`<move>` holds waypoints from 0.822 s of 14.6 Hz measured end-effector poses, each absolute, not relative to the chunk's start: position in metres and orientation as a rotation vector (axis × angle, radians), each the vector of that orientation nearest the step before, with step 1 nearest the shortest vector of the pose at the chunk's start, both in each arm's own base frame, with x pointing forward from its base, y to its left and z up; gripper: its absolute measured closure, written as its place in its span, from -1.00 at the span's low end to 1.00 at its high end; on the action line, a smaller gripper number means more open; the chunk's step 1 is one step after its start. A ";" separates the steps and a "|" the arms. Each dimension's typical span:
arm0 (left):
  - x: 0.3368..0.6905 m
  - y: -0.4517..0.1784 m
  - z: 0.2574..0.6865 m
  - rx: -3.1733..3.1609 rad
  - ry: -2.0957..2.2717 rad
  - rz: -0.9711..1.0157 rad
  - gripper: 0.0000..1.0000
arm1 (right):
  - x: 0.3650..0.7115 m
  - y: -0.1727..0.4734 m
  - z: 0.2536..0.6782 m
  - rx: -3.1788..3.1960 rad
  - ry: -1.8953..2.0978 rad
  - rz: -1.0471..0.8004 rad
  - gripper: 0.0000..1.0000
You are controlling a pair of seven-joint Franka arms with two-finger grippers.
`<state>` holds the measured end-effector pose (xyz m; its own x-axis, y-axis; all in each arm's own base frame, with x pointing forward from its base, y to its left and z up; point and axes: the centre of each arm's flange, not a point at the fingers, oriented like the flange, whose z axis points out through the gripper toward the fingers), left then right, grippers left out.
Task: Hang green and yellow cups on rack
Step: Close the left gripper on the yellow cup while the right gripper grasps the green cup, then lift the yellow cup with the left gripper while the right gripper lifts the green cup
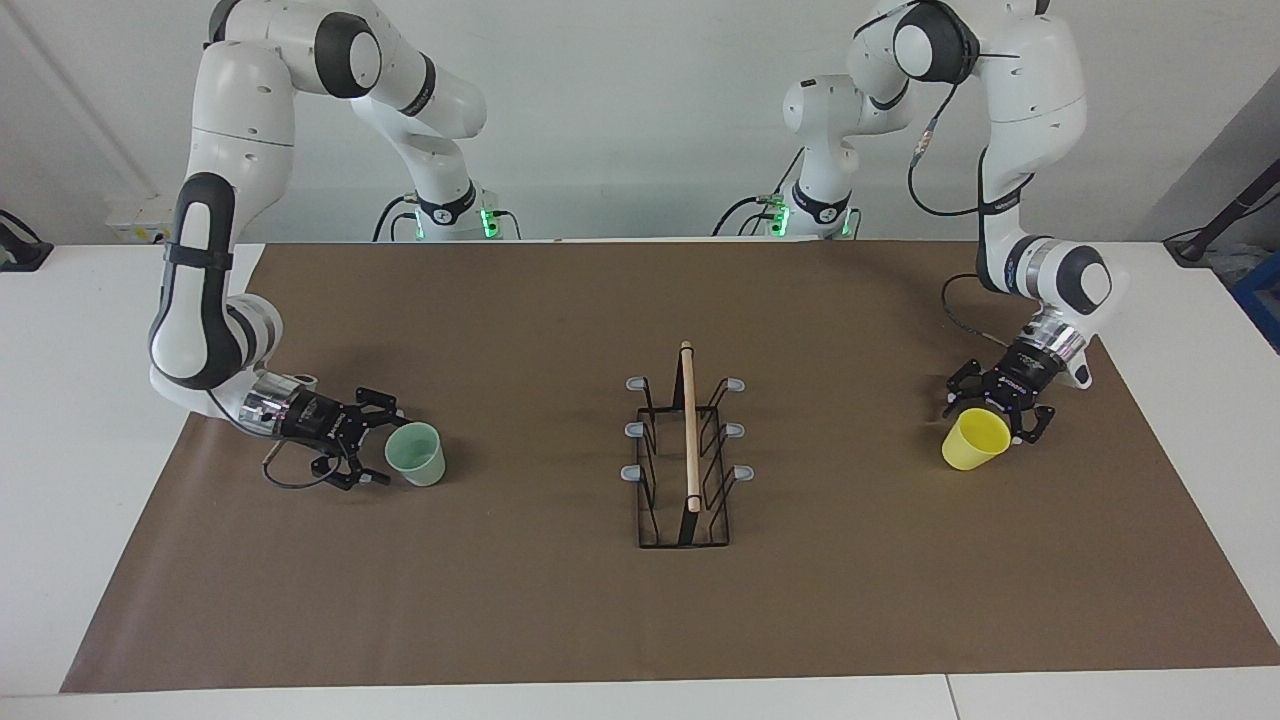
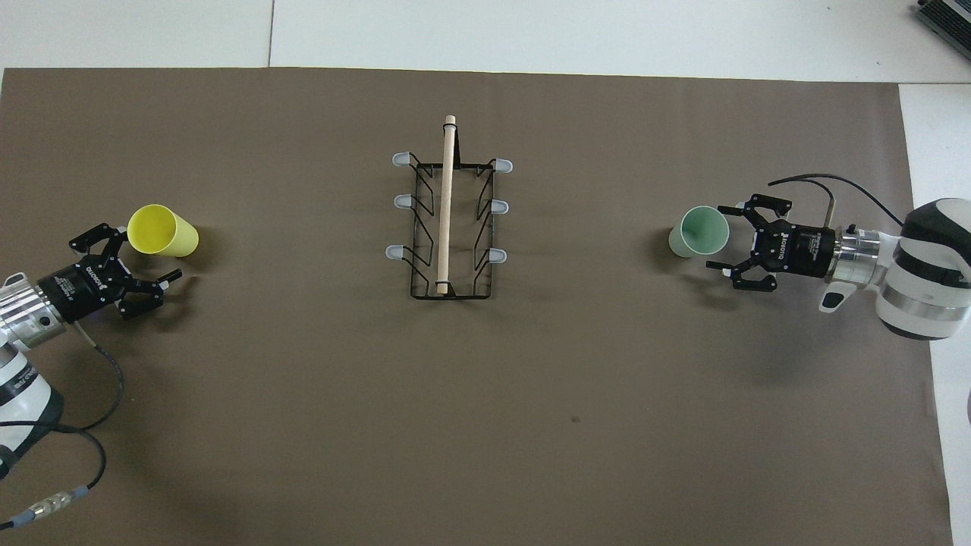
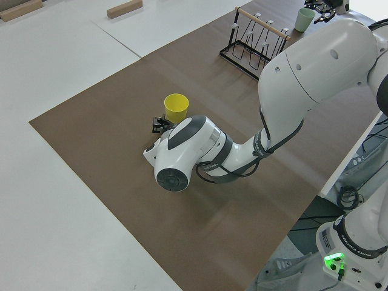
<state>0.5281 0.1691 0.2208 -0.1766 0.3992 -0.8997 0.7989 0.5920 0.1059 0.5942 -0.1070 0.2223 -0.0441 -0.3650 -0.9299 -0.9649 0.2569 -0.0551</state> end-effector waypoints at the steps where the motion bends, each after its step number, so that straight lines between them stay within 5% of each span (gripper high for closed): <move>1: 0.528 0.168 0.220 0.959 1.798 -0.472 -1.00 | 0.595 -0.106 0.222 -1.270 1.583 0.798 -0.96; 12: 0.539 0.138 0.215 0.814 1.836 -0.398 -1.00 | 0.597 -0.091 0.214 -1.307 1.563 0.779 -0.91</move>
<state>0.5393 0.1383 0.2148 -0.2287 0.3472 -0.9095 0.6928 0.7144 0.0985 0.5974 -0.0915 0.2140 -0.0084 -0.3827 -0.9238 -0.9682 0.2341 -0.0882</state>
